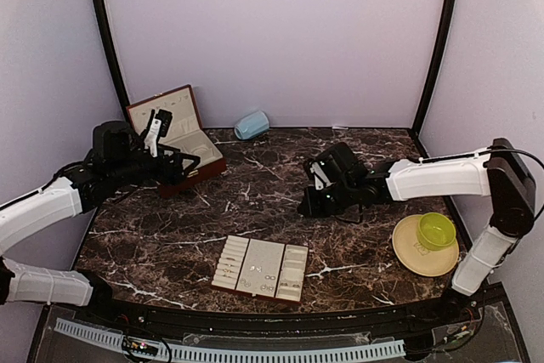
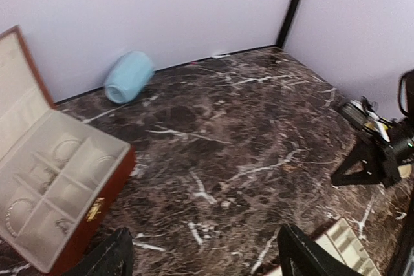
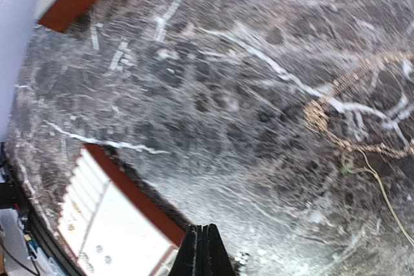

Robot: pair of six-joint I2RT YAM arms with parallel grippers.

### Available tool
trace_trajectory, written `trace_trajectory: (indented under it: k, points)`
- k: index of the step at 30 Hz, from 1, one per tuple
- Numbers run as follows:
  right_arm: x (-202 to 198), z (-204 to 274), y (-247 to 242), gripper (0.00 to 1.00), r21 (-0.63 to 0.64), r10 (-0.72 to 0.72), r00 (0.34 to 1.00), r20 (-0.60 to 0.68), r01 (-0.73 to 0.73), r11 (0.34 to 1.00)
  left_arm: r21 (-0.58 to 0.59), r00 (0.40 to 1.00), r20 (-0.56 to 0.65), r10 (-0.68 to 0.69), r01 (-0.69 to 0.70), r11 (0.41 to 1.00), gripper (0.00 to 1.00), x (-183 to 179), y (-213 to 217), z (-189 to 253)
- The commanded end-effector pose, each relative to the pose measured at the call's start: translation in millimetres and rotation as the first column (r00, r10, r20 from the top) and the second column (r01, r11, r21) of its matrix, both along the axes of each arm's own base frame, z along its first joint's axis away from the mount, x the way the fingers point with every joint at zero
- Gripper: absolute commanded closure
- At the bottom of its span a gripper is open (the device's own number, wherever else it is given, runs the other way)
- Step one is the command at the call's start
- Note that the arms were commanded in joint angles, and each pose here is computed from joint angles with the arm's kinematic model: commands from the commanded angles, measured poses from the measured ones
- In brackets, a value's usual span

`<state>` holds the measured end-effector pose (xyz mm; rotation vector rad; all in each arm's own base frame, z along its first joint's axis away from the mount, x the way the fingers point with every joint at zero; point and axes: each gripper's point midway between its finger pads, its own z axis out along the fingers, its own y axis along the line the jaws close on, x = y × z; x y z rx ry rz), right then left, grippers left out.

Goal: Organize the mixed jewelry
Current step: Pick up the earring from the center of the board.

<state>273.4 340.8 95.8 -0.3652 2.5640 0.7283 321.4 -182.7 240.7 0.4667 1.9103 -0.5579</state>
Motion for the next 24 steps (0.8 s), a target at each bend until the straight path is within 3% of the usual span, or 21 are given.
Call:
trace_trajectory:
  k: [1, 10, 14, 19, 24]
  points:
    - [4.5, 45.1, 30.6, 1.0, 0.203, 0.083, 0.99, 0.111, -0.104, 0.974, -0.13, 0.973, -0.004, -0.231, 0.229, 0.965, 0.21, -31.9, -49.5, -3.7]
    - [-11.9, 85.3, 59.7, 1.0, 0.412, 0.192, 0.962, 0.196, -0.258, 0.874, -0.225, 0.836, -0.14, -0.531, 0.495, 0.839, 0.22, -67.6, -100.7, -28.1]
    - [-29.2, 110.4, 68.6, 1.0, 0.464, 0.24, 0.933, 0.266, -0.343, 0.817, -0.191, 0.788, -0.141, -0.599, 0.572, 0.798, 0.23, -87.5, -127.1, -43.1]
    - [-50.7, 129.7, 77.9, 1.0, 0.502, 0.315, 0.898, 0.309, -0.435, 0.748, -0.238, 0.722, -0.081, -0.688, 0.656, 0.716, 0.25, -111.2, -156.1, -40.2]
    - [-62.5, 135.7, 86.1, 1.0, 0.511, 0.359, 0.877, 0.319, -0.478, 0.714, -0.266, 0.689, -0.087, -0.72, 0.68, 0.683, 0.34, -117.6, -172.9, -43.8]
